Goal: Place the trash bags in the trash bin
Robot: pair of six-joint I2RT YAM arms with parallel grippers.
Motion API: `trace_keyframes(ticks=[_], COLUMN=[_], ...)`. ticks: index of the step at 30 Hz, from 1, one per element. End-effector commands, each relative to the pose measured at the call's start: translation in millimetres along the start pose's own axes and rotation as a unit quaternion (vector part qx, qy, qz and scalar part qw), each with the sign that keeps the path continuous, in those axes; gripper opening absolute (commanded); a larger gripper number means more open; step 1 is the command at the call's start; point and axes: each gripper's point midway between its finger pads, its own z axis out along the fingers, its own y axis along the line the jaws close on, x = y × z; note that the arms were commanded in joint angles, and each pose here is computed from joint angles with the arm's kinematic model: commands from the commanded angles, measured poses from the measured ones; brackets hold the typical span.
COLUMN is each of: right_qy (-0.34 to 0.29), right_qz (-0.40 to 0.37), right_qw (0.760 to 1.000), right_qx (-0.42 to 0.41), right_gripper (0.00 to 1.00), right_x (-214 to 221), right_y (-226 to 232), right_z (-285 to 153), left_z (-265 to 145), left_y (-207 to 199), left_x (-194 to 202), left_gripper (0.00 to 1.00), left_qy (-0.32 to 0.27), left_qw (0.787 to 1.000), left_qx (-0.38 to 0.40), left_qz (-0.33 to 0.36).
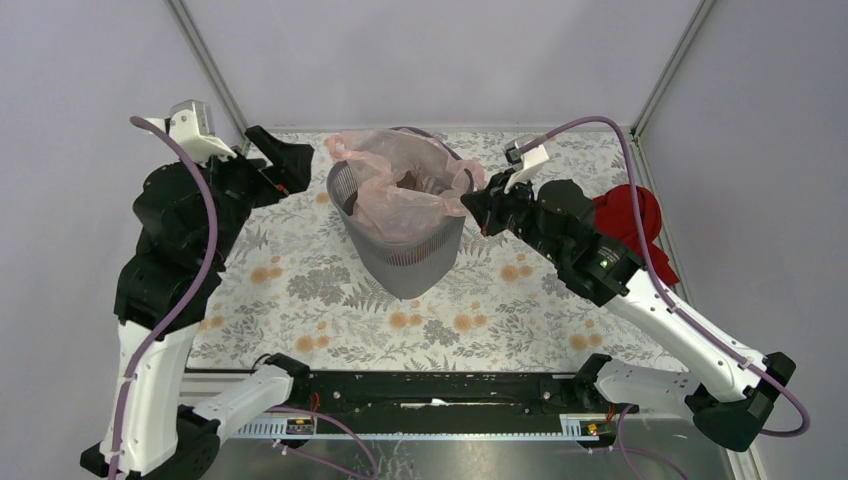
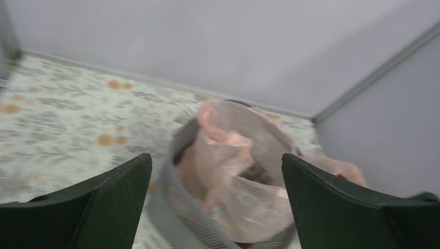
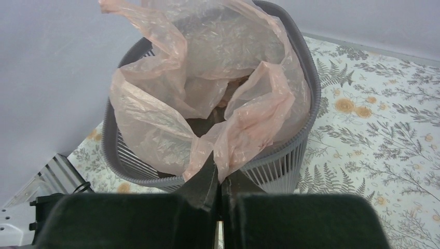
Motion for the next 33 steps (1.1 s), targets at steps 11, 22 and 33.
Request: trace_keyframes(ticks=[11,22,33], right_qy=[-0.065,-0.057,-0.038], right_qz=[0.026,0.035,0.015], right_qw=[0.997,0.997,0.999], right_qx=[-0.035,-0.041,-0.006], right_gripper=[0.00,0.00,0.00], right_x=[-41.1,-34.8,-19.5], right_y=[16.2,17.8,1.7], right_z=[-20.1,-22.0,-24.0], left_z=[75.7,111.4,106.8], left_y=[-63.9,-44.6,-37.8], left_x=[66.3,66.2,49.6], left_gripper=[0.91,0.58,0.00], left_qy=[0.091,0.050,0.046], left_qw=[0.950,0.973,0.985], left_qx=[0.093,0.044,0.079], left_qz=[-0.283,-0.223,-0.143])
